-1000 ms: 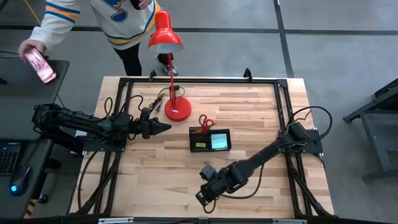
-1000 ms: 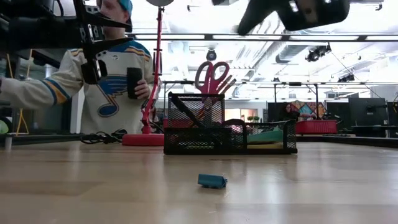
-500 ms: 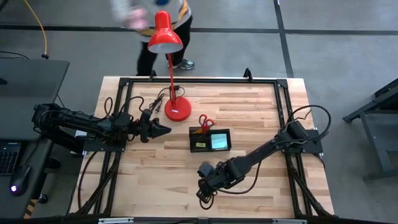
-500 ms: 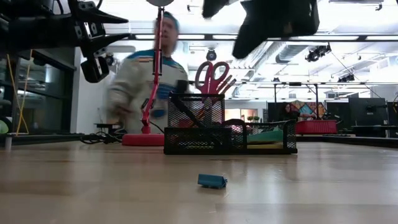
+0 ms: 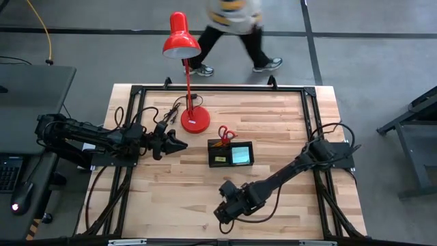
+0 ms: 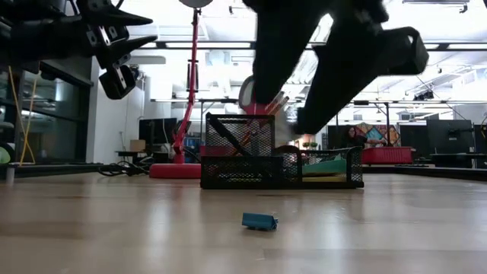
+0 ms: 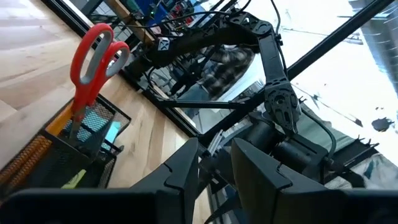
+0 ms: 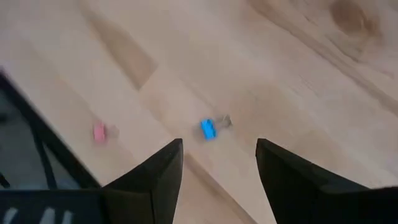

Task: Pick and place office supplies into organizer
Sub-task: Put the blue binder clip into the black desk organizer

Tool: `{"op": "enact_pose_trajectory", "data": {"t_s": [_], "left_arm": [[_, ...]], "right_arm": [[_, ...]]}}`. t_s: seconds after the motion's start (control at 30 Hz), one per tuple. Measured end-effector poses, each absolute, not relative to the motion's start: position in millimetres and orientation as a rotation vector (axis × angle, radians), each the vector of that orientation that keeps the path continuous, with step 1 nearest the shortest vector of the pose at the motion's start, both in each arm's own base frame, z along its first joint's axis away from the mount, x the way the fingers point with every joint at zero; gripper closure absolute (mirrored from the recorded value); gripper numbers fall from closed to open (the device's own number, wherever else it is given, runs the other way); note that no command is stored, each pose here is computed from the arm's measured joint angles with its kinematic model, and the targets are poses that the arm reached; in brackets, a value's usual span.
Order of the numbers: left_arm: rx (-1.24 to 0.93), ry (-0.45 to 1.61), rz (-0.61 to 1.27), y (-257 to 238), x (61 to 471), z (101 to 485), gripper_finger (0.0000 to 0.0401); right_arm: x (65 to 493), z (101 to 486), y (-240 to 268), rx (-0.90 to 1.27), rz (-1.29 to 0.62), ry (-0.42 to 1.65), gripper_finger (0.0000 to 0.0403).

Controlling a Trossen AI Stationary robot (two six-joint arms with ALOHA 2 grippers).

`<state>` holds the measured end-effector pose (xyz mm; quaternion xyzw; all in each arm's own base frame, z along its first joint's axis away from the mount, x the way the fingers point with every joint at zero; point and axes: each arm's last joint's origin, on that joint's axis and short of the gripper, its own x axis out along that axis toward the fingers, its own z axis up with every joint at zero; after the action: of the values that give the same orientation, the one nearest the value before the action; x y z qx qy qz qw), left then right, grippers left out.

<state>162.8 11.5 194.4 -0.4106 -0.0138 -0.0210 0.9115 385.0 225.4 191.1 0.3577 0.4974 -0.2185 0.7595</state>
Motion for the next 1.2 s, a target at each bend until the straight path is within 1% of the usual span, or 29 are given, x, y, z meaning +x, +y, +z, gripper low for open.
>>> {"op": "enact_pose_trajectory", "data": {"t_s": [0.1,0.23,0.37,0.47,0.57,0.73,0.87,1.03,1.2], "left_arm": [[-0.834,-0.026,-0.039,11.6,162.8,194.0,0.0313],[-0.838,-0.027,-0.027,11.9,162.8,193.7,0.0313],[-0.834,-0.023,-0.015,12.2,162.8,192.8,0.0313],[-0.839,-0.011,-0.011,12.1,162.8,191.7,0.0313],[-0.839,-0.022,-0.013,12.2,162.8,192.7,0.0313],[-0.841,-0.024,0.011,12.8,162.8,191.9,0.0313],[-0.847,-0.028,0.01,12.8,162.8,192.3,0.0313],[-0.867,-0.031,0.01,12.9,162.8,192.6,0.0313],[-0.867,-0.03,0.013,13.0,162.8,192.3,0.0313]], "right_arm": [[389.6,183.7,219.9,0.879,-0.545,1.097,0.021],[397.3,176.5,215.7,1.107,-0.596,1.164,0.021],[401.0,176.4,213.5,1.302,-0.683,1.164,0.0211],[402.7,177.2,214.1,1.385,-0.731,1.121,0.0211],[406.1,178.8,215.2,1.438,-0.729,1.073,0.0211],[408.1,178.9,211.9,1.454,-0.728,1.084,0.0211],[406.7,177.8,209.4,1.513,-0.797,1.102,0.0211],[407.8,176.9,207.8,1.616,-0.899,1.022,0.0211],[408.1,164.7,208.7,1.665,-0.991,1.026,0.0211]]}}
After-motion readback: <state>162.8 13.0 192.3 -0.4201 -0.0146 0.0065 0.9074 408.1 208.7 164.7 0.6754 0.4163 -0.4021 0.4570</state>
